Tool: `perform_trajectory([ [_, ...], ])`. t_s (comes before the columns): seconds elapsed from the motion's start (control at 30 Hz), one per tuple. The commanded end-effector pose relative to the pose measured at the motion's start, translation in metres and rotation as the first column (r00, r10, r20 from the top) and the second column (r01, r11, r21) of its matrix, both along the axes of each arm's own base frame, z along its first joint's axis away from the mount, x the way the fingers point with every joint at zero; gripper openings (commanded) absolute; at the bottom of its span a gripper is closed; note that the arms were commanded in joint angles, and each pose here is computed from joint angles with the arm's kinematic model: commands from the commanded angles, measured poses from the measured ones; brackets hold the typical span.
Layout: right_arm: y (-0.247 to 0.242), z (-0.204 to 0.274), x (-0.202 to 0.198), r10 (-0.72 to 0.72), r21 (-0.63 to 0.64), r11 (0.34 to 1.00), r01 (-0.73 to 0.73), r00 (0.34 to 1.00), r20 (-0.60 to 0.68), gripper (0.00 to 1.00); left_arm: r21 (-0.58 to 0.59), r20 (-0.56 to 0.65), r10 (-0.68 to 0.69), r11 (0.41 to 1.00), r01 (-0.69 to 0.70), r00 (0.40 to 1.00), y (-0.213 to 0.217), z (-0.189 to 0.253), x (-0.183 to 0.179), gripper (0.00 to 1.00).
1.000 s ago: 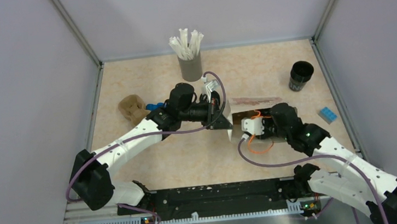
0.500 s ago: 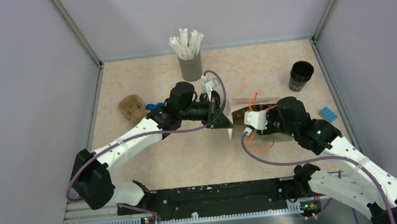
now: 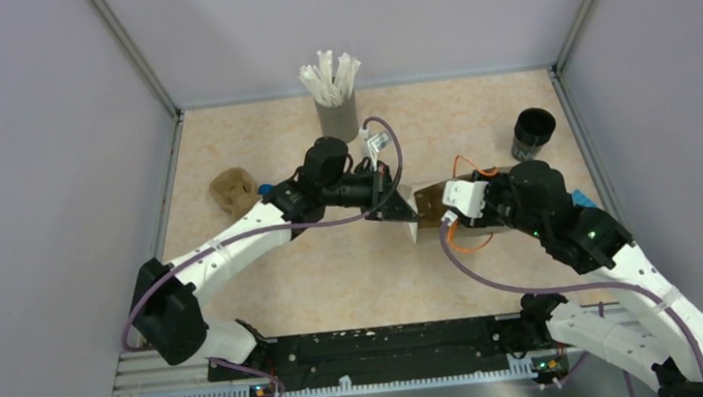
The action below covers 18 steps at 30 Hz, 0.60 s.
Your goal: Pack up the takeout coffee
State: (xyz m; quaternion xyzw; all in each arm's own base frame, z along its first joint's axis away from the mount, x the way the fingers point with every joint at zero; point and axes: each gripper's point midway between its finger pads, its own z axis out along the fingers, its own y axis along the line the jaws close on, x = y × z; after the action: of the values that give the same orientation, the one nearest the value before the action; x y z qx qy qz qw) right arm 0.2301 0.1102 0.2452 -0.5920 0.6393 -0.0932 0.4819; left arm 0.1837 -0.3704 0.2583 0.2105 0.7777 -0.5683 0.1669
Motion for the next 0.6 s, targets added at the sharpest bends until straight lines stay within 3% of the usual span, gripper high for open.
perform_trajectory([
  [0.0,-0.009,0.029,-0.003,-0.048,0.053,0.998,0.045,0.998,0.04,0.52,-0.056,-0.067,-0.005,0.998,0.001,0.998,-0.01,0.024,0.001,0.0],
  [0.3,-0.008,0.054,-0.004,-0.069,0.128,0.99,0.059,0.995,0.077,0.55,-0.032,-0.255,0.051,0.998,-0.061,0.966,-0.02,0.039,0.008,0.0],
  [0.57,0.001,0.061,0.004,-0.086,0.168,0.983,0.076,0.995,0.048,0.6,0.063,-0.332,0.168,0.986,-0.156,0.928,-0.018,0.037,0.019,0.02],
])
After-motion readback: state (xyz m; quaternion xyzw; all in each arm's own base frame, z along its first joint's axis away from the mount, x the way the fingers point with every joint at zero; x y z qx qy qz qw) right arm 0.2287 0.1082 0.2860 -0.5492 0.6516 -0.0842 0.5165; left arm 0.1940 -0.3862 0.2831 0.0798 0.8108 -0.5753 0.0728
